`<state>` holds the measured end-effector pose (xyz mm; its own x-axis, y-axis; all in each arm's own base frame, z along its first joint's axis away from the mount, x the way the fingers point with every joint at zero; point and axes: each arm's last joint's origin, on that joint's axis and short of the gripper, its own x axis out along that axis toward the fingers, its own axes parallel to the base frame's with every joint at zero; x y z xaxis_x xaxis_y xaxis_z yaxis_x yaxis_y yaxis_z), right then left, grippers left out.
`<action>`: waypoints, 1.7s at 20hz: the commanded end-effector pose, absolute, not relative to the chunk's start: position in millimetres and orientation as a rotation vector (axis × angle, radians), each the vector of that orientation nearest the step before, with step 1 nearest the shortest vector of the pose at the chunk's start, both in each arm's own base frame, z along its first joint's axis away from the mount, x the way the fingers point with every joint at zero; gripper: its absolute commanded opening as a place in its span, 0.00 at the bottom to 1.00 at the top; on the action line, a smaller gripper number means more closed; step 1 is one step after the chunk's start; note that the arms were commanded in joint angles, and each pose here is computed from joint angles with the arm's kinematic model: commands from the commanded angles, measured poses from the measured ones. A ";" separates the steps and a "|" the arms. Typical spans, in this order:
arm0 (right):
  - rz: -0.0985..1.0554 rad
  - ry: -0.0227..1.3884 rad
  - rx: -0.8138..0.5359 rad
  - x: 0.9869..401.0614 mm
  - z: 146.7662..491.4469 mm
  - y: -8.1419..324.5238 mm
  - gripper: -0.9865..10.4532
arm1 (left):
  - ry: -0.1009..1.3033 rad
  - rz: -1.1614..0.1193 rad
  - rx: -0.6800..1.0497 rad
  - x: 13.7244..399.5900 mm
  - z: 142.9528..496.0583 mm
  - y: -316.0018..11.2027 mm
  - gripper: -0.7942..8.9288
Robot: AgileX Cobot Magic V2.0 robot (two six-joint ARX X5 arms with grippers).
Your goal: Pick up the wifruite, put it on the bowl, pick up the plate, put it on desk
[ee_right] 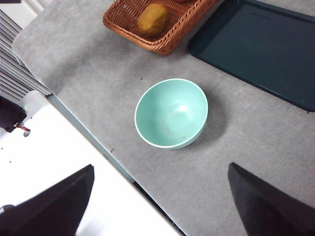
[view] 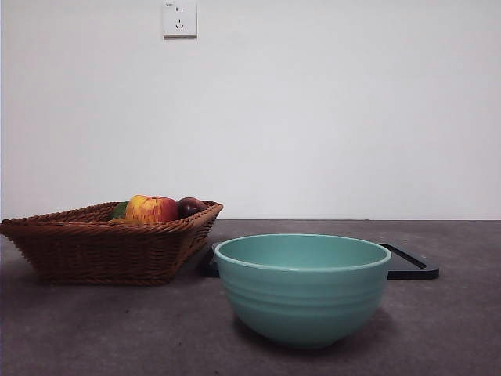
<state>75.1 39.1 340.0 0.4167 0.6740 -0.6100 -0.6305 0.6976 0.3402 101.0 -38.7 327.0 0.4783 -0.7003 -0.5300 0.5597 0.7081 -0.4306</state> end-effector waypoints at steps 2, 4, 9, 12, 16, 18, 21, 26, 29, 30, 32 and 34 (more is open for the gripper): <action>0.823 0.778 0.063 75.7 344.8 39.6 0.46 | 0.748 -0.746 -0.210 119.9 333.4 -42.8 0.60; 0.823 0.778 0.063 75.7 344.8 39.6 0.46 | 0.758 -0.720 -0.196 131.0 335.1 -45.6 0.60; 0.822 0.778 0.062 75.7 344.7 39.6 0.46 | 0.791 -0.632 -0.127 176.0 346.4 -62.4 0.59; 0.821 0.778 0.062 75.7 344.7 39.6 0.46 | 0.841 -0.567 -0.069 209.4 345.9 -79.4 0.56; 0.821 0.778 0.062 75.7 344.7 39.6 0.46 | 0.929 -0.499 0.008 249.1 329.8 -103.3 0.56; 0.821 0.778 0.062 75.7 344.7 39.6 0.46 | 0.973 -0.464 0.052 265.2 316.8 -112.4 0.56; 0.821 0.778 0.062 75.7 344.7 39.6 0.46 | 1.030 -0.397 0.104 285.6 291.3 -120.8 0.56; 0.822 0.778 0.062 75.7 344.7 39.6 0.46 | 1.117 -0.380 0.127 314.4 247.1 -132.5 0.56; 0.821 0.778 0.062 75.7 344.7 39.6 0.46 | 1.154 -0.351 0.149 328.1 221.3 -137.4 0.56; 0.821 0.778 0.062 75.7 344.7 39.6 0.46 | 1.158 -0.350 0.150 330.9 216.1 -138.6 0.56; 0.821 0.777 0.062 75.7 344.8 39.6 0.46 | 1.161 -0.350 0.150 335.5 208.1 -140.5 0.56; 0.821 0.777 0.061 75.8 344.8 39.6 0.46 | 1.164 -0.349 0.151 336.6 205.6 -140.9 0.55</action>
<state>75.1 39.0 340.0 0.4171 0.6735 -0.6102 -0.6302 0.6981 0.3397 331.2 -137.1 206.9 0.3430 -0.1913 -0.9196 0.3362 0.9392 -0.0700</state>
